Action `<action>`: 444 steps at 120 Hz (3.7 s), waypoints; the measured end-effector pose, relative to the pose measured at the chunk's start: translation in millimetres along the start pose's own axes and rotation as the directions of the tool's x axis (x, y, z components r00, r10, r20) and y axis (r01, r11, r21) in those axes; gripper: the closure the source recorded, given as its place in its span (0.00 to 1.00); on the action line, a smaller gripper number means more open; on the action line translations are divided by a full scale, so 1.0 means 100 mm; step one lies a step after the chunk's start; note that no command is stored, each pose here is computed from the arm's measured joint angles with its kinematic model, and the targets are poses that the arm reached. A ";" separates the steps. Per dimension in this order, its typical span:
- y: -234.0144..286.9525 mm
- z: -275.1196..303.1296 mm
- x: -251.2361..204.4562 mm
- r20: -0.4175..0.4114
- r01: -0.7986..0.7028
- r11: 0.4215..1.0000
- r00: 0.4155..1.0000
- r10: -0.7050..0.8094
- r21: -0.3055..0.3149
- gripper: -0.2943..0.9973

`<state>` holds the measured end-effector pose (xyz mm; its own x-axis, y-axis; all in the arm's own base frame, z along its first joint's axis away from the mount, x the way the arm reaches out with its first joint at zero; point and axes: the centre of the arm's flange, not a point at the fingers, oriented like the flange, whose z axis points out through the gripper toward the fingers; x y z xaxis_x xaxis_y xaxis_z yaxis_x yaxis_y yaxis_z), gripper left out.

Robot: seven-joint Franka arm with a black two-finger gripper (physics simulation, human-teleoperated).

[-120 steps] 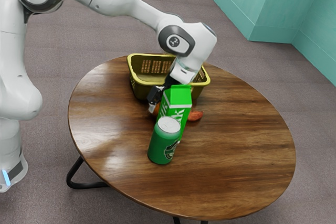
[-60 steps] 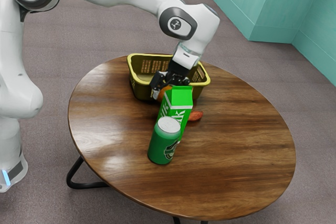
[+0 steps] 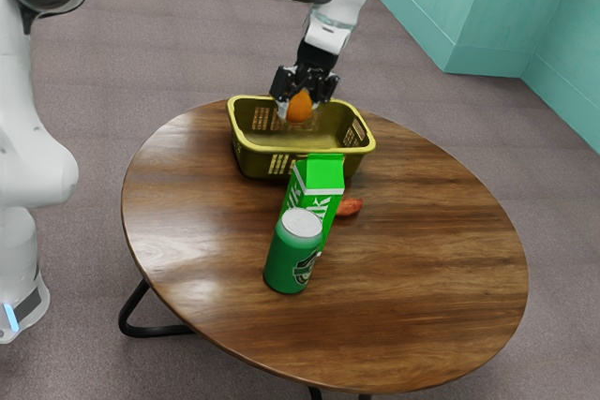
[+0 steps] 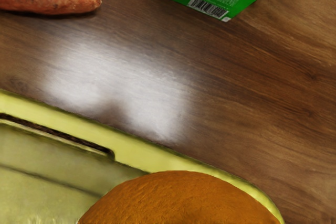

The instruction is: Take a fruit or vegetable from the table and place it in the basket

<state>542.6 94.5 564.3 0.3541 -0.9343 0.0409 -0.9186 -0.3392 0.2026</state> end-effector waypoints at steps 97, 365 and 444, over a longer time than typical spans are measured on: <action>-0.32 0.38 -0.76 0.052 0.065 0.995 0.997 -0.061 -0.075 0.32; -0.59 -0.35 2.15 -0.348 0.968 0.250 0.226 -0.910 -0.023 0.23; -0.64 0.32 2.32 -0.252 0.974 0.224 0.228 -0.940 0.047 0.23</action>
<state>677.8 -104.0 529.6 0.9889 0.1336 0.0657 0.1312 -0.9906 0.0395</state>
